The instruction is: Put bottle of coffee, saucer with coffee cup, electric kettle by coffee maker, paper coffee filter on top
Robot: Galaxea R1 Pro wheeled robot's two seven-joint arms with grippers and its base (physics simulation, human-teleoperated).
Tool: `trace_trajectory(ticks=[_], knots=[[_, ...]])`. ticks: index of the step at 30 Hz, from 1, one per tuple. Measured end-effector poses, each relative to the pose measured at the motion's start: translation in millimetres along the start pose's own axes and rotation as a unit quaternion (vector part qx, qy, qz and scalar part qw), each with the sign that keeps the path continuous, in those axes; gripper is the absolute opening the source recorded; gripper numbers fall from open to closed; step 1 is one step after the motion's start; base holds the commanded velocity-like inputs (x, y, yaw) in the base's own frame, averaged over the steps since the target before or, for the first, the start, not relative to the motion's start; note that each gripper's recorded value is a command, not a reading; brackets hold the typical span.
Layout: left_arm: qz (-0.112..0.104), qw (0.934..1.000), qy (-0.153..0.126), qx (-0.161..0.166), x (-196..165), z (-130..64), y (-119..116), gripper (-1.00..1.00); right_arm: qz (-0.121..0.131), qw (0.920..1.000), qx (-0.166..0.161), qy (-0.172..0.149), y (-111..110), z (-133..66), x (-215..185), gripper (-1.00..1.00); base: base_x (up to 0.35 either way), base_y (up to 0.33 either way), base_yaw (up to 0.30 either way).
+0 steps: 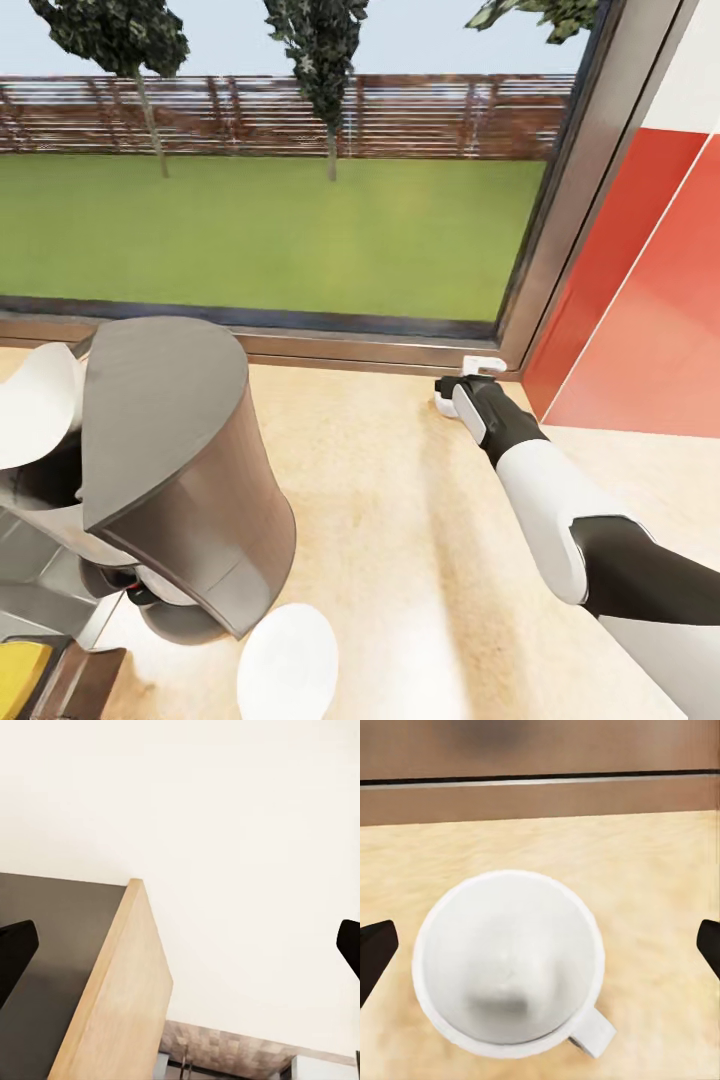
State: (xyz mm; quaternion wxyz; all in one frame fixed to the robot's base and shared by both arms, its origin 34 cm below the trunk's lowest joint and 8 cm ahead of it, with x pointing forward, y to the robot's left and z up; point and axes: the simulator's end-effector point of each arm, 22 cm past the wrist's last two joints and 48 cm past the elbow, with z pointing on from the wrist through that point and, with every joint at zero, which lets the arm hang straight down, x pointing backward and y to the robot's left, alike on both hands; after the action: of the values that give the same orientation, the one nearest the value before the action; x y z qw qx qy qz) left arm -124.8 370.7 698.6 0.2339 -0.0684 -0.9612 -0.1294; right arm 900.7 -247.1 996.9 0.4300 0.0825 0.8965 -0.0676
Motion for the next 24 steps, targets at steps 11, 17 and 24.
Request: trace_trajectory(ticks=[11, 17, 24], knots=[[0.0, 1.0, 0.0, 0.0, 0, 0.0, 0, 1.0, 0.0, 0.9998, 0.022, -0.003, -32, 6.1, -2, 1.0, 0.0, 0.0, 0.001], [0.0, 1.0, 0.0, 0.0, 0, 0.0, 0, 1.0, 0.0, 0.9998, 0.021, -0.003, -31, 6.1, -3, 1.0, 0.0, 0.0, 0.0], [0.0, 1.0, 0.0, 0.0, 0, 0.0, 0, 1.0, 0.0, 0.9998, 0.021, -0.002, -31, 6.2, -2, 1.0, 0.0, 0.0, 0.0]])
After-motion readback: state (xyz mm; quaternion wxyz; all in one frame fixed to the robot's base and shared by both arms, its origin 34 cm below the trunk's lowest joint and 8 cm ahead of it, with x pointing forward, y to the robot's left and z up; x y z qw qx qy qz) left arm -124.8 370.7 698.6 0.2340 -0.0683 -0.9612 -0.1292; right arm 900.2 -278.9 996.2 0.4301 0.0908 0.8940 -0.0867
